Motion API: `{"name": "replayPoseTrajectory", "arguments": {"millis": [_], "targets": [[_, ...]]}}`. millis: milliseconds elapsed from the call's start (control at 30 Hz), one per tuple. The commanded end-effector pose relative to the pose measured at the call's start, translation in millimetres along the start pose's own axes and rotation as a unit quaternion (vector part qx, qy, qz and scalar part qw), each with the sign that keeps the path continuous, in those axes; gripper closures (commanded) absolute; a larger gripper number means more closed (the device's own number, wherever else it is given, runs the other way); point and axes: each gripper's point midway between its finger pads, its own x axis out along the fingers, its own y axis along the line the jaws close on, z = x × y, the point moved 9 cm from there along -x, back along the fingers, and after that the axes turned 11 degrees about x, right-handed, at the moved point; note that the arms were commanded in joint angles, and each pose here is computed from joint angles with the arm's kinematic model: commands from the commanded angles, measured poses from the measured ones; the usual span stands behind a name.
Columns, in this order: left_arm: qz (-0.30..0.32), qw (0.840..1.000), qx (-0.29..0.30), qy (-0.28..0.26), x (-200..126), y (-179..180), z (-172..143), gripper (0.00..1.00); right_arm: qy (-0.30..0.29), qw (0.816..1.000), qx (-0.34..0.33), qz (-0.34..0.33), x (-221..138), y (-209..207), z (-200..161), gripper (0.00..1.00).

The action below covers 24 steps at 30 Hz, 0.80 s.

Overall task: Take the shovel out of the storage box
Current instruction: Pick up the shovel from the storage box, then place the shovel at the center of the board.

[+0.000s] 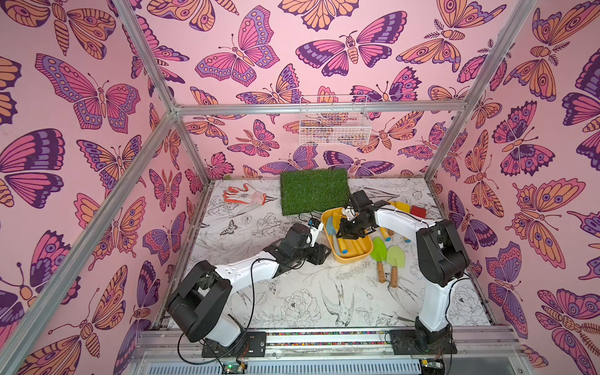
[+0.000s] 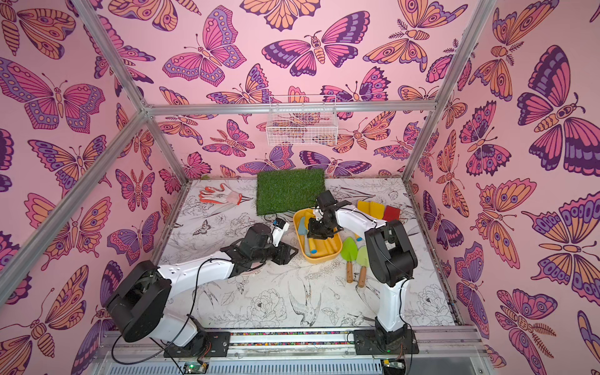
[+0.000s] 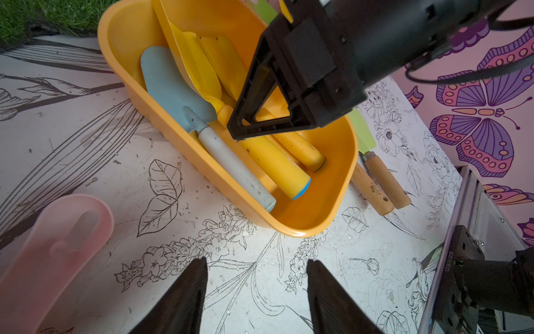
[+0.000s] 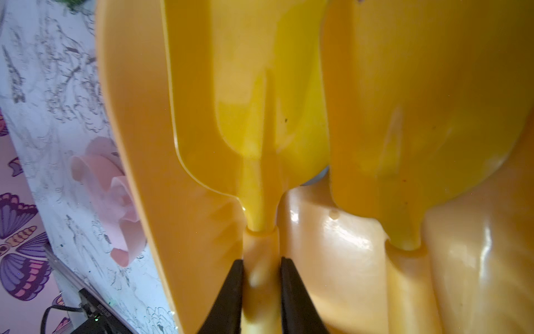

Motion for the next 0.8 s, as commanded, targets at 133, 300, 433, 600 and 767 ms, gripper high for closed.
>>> {"name": "replayPoseTrajectory", "arguments": {"millis": [133,300,433,600,767], "targets": [[0.01,1.0,0.009,-0.005,-6.8,1.6,1.8,0.39,-0.005,0.997,-0.002,0.079,-20.6,13.5,-2.1,0.89],[0.013,1.0,0.01,-0.006,-7.1,2.0,1.7,0.39,-0.017,0.996,-0.006,0.092,-31.7,16.0,-7.1,0.89],[0.013,1.0,0.008,-0.003,-5.6,2.3,0.5,0.4,-0.029,0.995,-0.008,0.096,-41.7,16.3,-11.8,0.89],[0.012,1.0,0.007,0.0,-3.9,2.8,-0.1,0.4,-0.046,0.994,-0.017,0.094,-56.0,14.9,-21.0,0.88],[0.014,1.0,0.007,-0.001,-4.0,3.0,0.1,0.4,-0.061,0.996,-0.018,0.064,-69.3,7.3,-32.8,0.88]]}}
